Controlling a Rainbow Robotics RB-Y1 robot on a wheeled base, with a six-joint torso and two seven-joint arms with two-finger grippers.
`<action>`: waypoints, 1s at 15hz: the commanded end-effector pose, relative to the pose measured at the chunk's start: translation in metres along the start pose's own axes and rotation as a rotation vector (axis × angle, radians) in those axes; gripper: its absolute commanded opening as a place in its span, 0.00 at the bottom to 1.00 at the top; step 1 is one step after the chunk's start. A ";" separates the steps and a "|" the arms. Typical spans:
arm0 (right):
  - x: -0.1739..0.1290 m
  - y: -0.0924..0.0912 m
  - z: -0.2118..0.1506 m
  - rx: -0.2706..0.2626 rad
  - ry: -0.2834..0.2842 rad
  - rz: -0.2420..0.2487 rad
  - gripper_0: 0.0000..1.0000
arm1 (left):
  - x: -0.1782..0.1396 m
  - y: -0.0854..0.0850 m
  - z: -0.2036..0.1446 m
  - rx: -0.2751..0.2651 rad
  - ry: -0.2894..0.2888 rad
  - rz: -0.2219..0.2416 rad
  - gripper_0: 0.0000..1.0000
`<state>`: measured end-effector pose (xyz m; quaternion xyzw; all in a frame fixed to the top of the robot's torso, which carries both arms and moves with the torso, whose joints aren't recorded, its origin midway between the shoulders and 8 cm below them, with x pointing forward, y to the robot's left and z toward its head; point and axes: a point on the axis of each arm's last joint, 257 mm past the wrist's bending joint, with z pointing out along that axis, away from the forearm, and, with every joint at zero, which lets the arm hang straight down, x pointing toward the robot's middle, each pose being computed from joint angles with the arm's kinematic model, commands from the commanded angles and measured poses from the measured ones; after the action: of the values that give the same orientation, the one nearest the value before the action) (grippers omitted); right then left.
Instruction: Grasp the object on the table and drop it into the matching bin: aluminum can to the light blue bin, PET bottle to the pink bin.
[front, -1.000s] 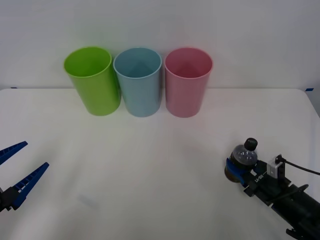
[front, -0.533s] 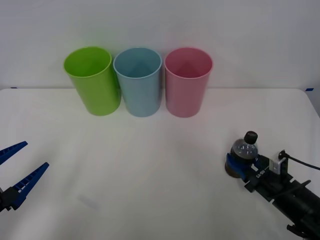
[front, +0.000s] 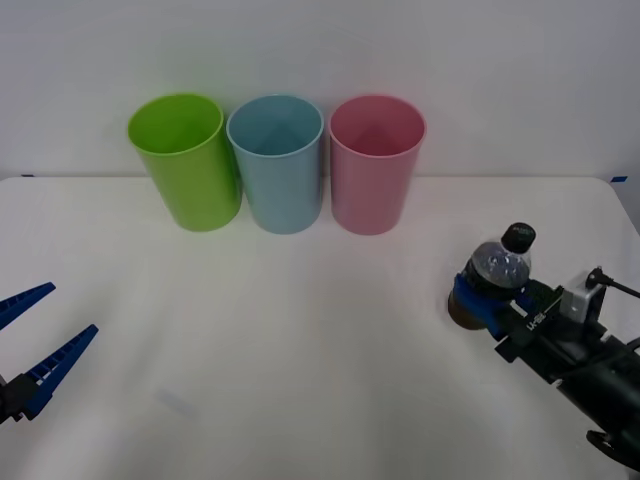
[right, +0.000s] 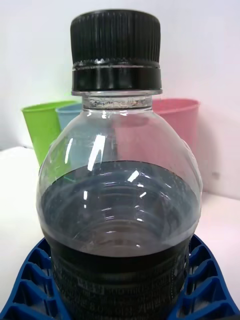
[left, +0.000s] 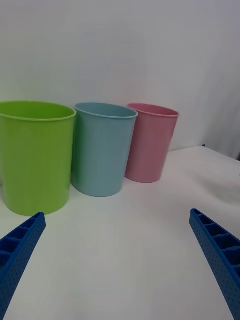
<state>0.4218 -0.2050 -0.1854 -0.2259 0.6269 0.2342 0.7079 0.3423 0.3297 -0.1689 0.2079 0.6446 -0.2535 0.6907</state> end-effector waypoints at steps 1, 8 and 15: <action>-0.037 0.014 0.006 -0.040 -0.032 0.038 0.00 | 0.000 0.000 0.000 0.000 0.000 0.000 1.00; -0.117 0.020 0.029 -0.078 -0.100 0.132 0.00 | 0.000 0.000 0.000 0.000 0.000 0.000 1.00; -0.167 -0.005 0.081 -0.065 -0.173 0.128 0.00 | 0.000 0.000 0.000 0.000 0.000 0.000 1.00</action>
<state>0.4648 -0.1683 -0.0144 -0.1857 0.5710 0.3194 0.7331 0.3422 0.3297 -0.1689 0.2079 0.6446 -0.2534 0.6907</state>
